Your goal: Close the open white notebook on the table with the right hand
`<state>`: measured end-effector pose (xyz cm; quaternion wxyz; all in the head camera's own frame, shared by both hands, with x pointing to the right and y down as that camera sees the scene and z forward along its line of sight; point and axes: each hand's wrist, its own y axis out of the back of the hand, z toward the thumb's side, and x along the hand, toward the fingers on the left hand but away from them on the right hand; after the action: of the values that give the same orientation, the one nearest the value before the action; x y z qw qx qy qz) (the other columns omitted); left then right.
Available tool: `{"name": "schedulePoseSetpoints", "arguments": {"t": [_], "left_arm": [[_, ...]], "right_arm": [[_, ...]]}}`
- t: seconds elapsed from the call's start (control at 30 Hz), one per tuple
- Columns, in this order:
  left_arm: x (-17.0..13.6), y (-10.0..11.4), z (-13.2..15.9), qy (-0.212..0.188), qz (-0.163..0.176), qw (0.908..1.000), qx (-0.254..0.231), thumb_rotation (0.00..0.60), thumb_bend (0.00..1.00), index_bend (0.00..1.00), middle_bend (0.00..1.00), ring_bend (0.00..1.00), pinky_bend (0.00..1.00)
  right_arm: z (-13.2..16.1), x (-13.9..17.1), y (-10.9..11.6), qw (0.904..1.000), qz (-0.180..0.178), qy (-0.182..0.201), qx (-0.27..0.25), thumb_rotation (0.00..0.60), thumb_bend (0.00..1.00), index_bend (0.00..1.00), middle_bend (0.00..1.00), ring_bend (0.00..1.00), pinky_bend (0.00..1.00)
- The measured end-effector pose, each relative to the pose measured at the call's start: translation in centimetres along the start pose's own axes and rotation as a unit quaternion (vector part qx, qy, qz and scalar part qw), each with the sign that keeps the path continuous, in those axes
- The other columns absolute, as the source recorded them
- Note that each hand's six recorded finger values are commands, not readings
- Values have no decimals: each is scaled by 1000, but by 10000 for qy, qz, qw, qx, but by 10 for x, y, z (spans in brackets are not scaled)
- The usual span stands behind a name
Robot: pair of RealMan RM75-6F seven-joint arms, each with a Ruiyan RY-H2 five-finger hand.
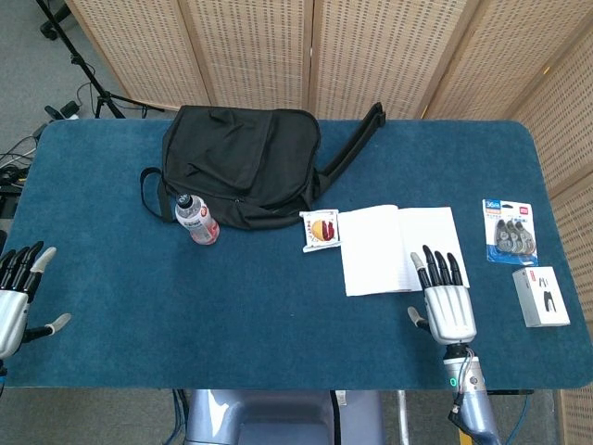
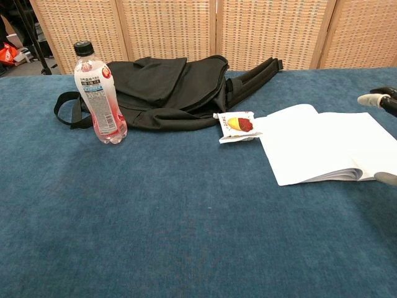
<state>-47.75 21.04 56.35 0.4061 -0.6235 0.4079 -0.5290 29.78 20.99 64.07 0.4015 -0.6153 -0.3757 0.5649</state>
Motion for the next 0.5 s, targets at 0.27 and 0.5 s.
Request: {"name": "schedulePoseSetpoints", "arguments": {"t": [0.27,0.5], "left_arm": [[0,-2,2,-29,-26,10000,19,552,57,0,0,0,0],[0,-2,1,-12,-19,10000,13,552,57,0,0,0,0]], "right_arm": [[6,-5,-12,9999,117,13,-114,600,247,6,0,0,0],[17,-10,-19,9996,185,119,-195,600,248,7,0,0,0]]}}
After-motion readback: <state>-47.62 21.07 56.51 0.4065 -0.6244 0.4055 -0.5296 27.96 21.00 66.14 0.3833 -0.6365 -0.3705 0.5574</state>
